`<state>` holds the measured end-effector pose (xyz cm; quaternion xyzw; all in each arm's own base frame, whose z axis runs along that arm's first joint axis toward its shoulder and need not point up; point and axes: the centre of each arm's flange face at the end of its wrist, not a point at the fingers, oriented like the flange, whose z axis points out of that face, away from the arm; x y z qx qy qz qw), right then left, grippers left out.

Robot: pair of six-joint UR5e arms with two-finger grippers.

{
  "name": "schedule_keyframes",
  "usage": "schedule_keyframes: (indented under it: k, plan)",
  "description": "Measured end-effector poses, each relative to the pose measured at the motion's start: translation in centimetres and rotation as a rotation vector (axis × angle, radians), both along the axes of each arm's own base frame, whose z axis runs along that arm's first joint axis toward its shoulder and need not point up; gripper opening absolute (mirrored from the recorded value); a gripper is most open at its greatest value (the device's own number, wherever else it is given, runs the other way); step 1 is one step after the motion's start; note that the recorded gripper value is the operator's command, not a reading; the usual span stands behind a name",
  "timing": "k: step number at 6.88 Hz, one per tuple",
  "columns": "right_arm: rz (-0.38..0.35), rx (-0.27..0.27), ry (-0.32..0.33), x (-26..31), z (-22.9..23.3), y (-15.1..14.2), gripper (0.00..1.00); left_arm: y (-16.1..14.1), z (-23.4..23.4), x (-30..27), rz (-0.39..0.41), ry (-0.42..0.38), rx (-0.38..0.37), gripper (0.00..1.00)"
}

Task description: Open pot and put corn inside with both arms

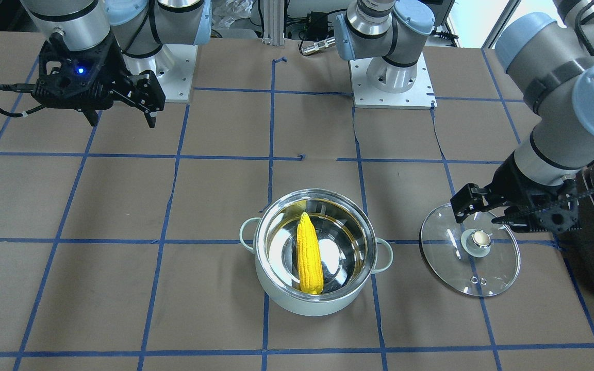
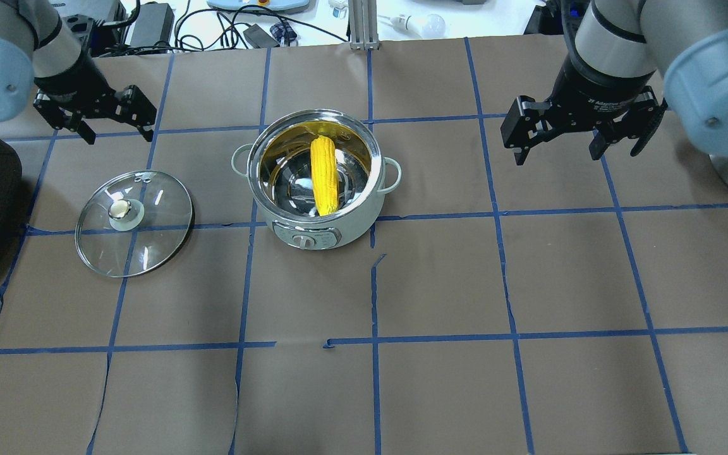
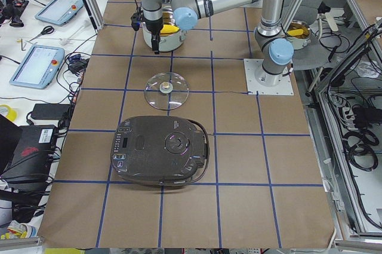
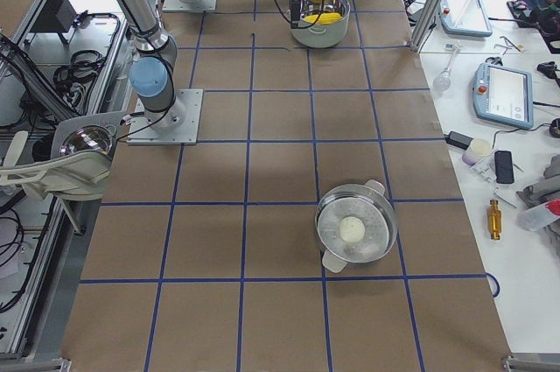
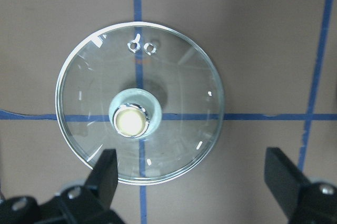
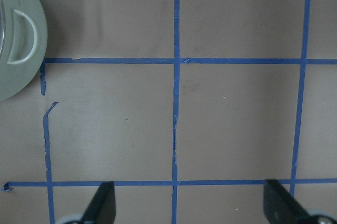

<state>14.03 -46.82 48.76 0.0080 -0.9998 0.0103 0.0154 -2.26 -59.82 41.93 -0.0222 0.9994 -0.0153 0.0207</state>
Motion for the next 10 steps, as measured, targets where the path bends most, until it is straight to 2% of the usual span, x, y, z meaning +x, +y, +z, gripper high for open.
schedule_keyframes:
  k: [2,4,8,10]
  plan:
    - [0.002,0.007,0.000,0.0,0.0,0.1,1.00,1.9,5.9,-8.0,-0.023,-0.002,-0.057,1.00]
    - [0.001,0.008,0.000,0.0,0.0,0.2,1.00,5.2,9.6,-12.9,-0.067,0.002,-0.105,1.00]
    - [0.002,-0.005,-0.001,0.0,0.4,0.1,1.00,10.6,11.8,-13.6,-0.089,0.001,-0.084,1.00]
    - [0.002,-0.006,-0.001,0.0,0.5,0.1,1.00,11.4,12.1,-12.9,-0.084,0.003,-0.088,1.00]
